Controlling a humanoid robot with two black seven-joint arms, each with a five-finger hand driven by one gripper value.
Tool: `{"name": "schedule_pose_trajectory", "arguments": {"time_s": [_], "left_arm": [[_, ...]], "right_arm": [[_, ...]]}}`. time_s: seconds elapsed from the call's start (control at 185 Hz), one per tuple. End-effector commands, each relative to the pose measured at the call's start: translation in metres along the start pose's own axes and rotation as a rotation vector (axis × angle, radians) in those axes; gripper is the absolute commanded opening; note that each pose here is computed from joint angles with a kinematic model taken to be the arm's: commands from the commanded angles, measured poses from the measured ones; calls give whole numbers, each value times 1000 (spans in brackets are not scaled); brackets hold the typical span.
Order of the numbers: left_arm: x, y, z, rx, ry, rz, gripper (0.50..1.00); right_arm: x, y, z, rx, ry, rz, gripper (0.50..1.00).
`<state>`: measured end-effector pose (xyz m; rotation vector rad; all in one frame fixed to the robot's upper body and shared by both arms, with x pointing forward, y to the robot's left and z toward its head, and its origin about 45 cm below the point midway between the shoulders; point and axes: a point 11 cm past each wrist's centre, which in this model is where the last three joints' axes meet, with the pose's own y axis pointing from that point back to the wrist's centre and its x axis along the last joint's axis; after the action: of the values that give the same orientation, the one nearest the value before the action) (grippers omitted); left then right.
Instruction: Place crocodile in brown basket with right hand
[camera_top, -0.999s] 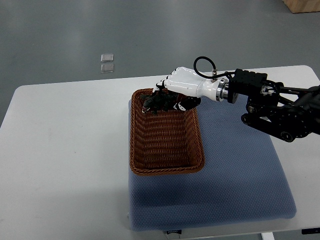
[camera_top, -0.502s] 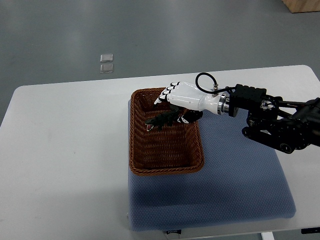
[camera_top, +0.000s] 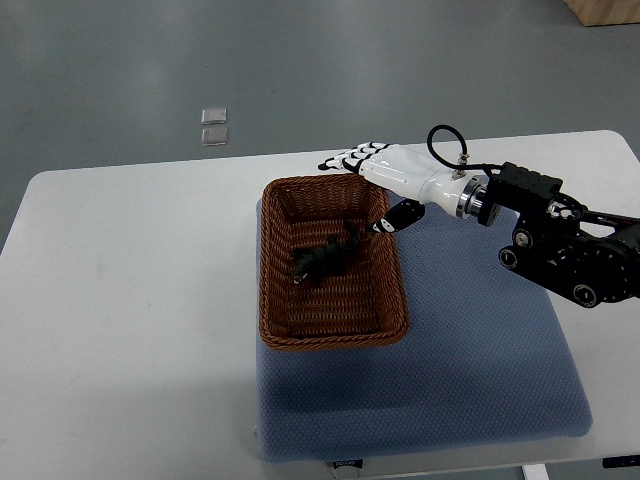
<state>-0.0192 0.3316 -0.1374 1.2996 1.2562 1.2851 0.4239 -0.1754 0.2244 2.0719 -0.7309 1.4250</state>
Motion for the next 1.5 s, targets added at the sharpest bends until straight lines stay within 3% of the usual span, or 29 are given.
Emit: {"name": "schedule_pose_trajectory", "arguments": {"time_s": [0.0,0.167,0.34,0.885,1.496], "left_arm": [[0,0,0,-1,0,0,1000],[0,0,0,1,0,0,1000],[0,0,0,1,1,0,1000],[0,0,0,-1,1,-2,1000],[0,0,0,1,-2,0,1000]], "right_arm": [[15,6,14,-60,-143,74,913],[51,17,39,-114,-426,210,915],[60,33,66,-172,-659,273,915],[28,89,141,-272,-1364,589,915],[11,99,150,-311,-1456,660,932]]}}
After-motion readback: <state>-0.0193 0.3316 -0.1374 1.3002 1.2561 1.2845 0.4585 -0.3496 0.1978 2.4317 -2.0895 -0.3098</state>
